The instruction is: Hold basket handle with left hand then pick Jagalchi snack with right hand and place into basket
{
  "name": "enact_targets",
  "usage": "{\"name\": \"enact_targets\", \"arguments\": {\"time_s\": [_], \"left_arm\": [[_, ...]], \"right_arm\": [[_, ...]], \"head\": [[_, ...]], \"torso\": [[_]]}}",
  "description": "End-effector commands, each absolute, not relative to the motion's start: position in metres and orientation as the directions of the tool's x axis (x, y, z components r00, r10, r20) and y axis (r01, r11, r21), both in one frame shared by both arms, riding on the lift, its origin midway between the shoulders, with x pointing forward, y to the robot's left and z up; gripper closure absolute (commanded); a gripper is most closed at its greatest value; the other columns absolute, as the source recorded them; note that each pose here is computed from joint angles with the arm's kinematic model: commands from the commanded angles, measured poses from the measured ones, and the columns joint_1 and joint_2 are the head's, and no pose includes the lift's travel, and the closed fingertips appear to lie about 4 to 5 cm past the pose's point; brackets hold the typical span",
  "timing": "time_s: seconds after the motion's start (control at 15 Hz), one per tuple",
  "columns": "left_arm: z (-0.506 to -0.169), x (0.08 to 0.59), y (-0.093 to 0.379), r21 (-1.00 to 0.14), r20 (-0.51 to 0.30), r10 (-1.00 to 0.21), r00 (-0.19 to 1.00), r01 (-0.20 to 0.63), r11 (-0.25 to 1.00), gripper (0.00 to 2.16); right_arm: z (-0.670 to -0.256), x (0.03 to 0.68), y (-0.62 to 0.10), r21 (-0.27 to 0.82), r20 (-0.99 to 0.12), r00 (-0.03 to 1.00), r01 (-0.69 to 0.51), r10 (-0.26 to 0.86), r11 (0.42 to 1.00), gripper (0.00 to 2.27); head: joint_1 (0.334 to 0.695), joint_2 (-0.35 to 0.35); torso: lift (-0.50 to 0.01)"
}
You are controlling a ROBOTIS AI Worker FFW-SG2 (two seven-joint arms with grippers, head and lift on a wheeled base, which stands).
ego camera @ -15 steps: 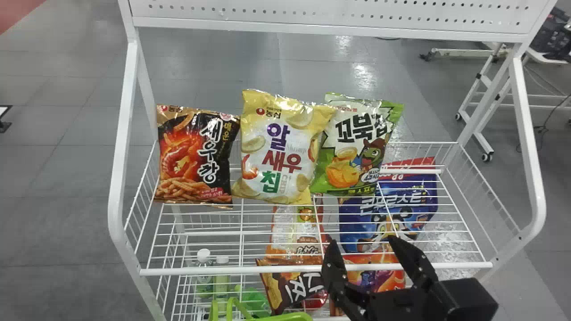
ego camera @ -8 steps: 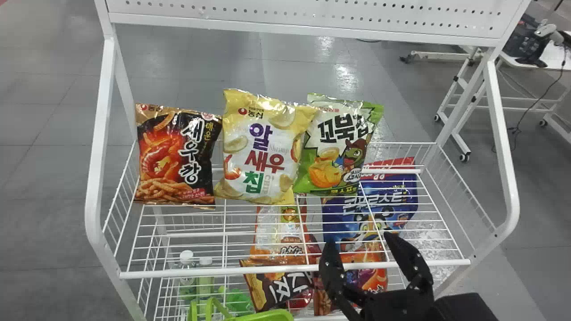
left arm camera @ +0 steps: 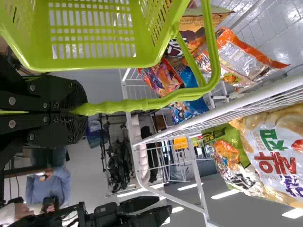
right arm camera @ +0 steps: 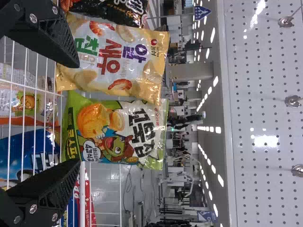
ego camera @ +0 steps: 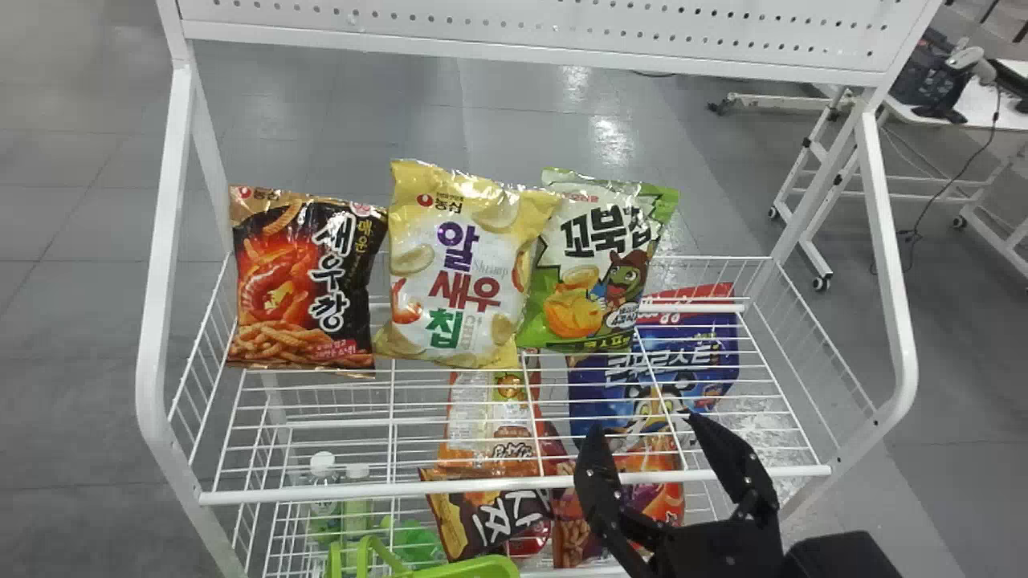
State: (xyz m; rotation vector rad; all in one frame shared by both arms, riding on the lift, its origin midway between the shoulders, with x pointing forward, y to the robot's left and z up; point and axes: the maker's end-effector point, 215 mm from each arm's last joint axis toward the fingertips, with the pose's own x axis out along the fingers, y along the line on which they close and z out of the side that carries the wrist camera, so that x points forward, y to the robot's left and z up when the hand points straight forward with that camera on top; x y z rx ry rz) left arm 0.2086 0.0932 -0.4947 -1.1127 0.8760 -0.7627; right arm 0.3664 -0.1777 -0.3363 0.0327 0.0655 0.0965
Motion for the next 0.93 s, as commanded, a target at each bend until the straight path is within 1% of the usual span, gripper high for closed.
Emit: {"name": "enact_targets", "arguments": {"time_s": [0.0, 0.87], "left_arm": [[-0.495, 0.207, 0.093, -0.96, -0.203, -0.866, 0.458, 0.082, 0.269, 1.81], [-0.494, 0.209, 0.097, -0.958, -0.206, -0.861, 0.464, 0.086, 0.275, 1.81]], "right_arm": [[-0.339, 0.366, -0.181, 0.035, -0.073, 0.993, -0.089, 0.091, 0.995, 0.11], [-0.323, 0.365, -0.182, 0.068, -0.022, 0.996, -0.085, 0.087, 0.994, 0.11]], "head": [[0.695, -0.175], [0.695, -0.178]], "torso": [[-0.01], [-0.01]]}}
